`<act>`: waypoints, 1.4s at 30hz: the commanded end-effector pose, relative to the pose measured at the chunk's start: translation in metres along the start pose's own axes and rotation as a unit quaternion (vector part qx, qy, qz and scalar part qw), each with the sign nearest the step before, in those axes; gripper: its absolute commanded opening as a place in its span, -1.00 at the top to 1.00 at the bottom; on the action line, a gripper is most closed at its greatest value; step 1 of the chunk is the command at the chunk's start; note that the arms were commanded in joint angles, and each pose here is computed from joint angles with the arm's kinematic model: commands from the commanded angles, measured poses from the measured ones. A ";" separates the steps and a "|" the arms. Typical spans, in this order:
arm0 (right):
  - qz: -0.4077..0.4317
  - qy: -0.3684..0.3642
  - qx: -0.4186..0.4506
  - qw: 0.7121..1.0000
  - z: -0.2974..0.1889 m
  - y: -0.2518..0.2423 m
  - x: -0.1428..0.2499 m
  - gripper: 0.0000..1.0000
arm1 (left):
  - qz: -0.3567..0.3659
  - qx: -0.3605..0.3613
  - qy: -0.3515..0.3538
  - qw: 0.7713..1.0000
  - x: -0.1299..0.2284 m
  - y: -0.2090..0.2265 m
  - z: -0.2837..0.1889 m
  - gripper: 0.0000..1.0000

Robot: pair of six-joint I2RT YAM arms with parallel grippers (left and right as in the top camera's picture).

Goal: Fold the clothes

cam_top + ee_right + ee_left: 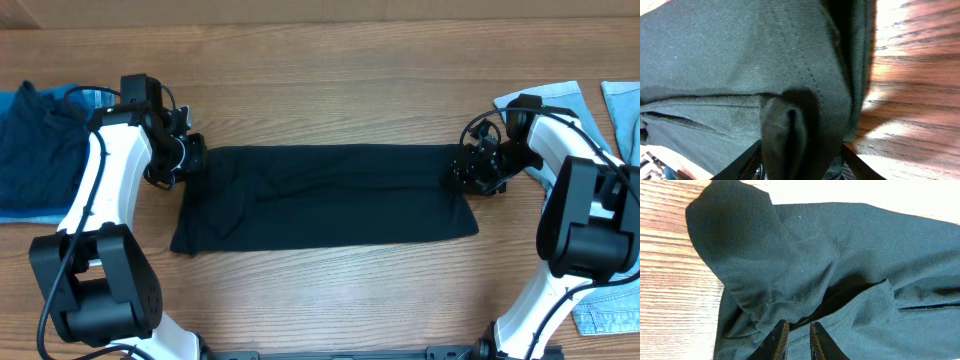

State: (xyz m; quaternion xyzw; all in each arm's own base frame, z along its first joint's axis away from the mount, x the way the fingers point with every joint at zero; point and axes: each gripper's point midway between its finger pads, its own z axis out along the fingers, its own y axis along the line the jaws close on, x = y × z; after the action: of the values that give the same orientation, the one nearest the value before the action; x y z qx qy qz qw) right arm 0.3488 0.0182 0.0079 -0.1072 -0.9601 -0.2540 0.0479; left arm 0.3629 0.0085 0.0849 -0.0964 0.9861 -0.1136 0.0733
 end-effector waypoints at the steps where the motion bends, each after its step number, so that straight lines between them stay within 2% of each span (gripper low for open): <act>1: 0.011 0.026 0.014 0.999 0.020 -0.011 0.009 0.14 | 0.002 0.006 -0.007 1.000 -0.002 -0.002 -0.007 0.62; 4: 0.027 0.017 0.020 0.999 0.020 -0.013 0.004 0.16 | 0.001 0.006 -0.003 1.000 0.000 -0.002 -0.007 0.61; 7: 0.025 0.010 0.019 0.999 0.020 -0.013 0.000 0.48 | 0.001 0.006 -0.003 1.000 0.000 -0.002 -0.007 0.62; 8: 0.023 0.005 0.019 1.000 0.020 -0.013 -0.002 0.76 | 0.001 0.006 -0.002 1.000 0.000 -0.002 -0.007 0.62; 9: 0.022 0.003 0.019 1.000 0.020 -0.014 -0.003 0.92 | 0.001 0.006 -0.001 1.000 0.001 -0.002 -0.007 0.62; 14: 0.019 -0.010 0.031 0.999 0.013 -0.014 -0.013 0.92 | 0.003 0.006 0.004 1.000 0.003 -0.002 -0.007 0.63; 17: 0.022 -0.025 0.086 0.996 -0.015 -0.019 -0.021 0.92 | 0.008 0.005 0.011 1.000 0.007 -0.002 -0.008 0.66; 22: 0.025 -0.092 0.159 0.983 -0.073 -0.016 -0.036 0.92 | 0.016 0.002 -0.006 1.000 0.001 -0.004 -0.023 0.66; 25: 0.013 -0.129 0.169 0.977 -0.101 -0.005 -0.036 0.92 | 0.020 0.003 -0.021 1.000 -0.001 -0.006 -0.032 0.63; 27: 0.005 -0.128 0.169 0.977 -0.106 0.005 -0.028 0.92 | 0.020 0.003 -0.023 1.000 -0.001 -0.007 -0.034 0.63; 33: -0.044 -0.081 0.189 0.978 -0.082 0.044 -0.004 0.92 | 0.020 0.003 -0.022 1.000 -0.001 -0.007 -0.034 0.63; 42: -0.109 -0.071 0.188 0.973 -0.034 0.124 0.020 0.92 | 0.020 0.003 -0.020 1.000 0.000 -0.007 -0.034 0.63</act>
State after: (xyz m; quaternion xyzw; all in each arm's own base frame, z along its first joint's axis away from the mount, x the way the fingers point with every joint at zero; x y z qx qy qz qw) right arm 0.3547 0.0918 0.0885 -0.0018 -0.9981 -0.0606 -0.0071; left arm 0.3515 0.0070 0.1029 -0.0916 0.9870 -0.1132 0.0685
